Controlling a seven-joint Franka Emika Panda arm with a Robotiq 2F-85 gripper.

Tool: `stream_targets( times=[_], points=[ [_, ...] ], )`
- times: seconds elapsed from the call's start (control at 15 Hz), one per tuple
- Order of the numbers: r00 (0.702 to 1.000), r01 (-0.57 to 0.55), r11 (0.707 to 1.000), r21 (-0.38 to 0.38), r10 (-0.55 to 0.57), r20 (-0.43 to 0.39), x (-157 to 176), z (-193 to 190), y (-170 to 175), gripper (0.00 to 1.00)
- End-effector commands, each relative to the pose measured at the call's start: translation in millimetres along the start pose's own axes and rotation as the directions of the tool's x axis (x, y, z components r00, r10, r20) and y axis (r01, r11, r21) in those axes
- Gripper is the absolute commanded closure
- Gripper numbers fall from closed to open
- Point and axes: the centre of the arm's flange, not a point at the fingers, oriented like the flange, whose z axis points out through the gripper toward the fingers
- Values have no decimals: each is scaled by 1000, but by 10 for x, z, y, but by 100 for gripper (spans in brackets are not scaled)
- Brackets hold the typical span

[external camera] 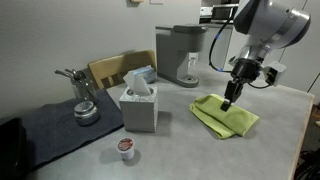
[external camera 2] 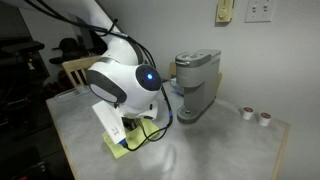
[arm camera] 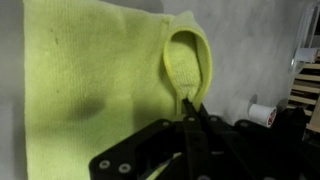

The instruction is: Fold the yellow cloth in half

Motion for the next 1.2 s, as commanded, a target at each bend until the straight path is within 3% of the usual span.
stream_targets(
  times=[0.0,0.07,0.13,0.4,0.8,1.13],
  points=[
    [1000,5,1000,15,-5,11,-4,162,86,99],
    [1000,1,1000,15,-1,16,-7,184,96,80],
    [1000,-4,1000,19,3,22,-13,200,102,71],
    [999,-6,1000,11,5,39,-29,222,79,45],
    [998,25,992,-125,-18,59,-24,-73,-181,3],
    [991,68,963,-261,-35,130,1,-410,-512,0]
  ],
)
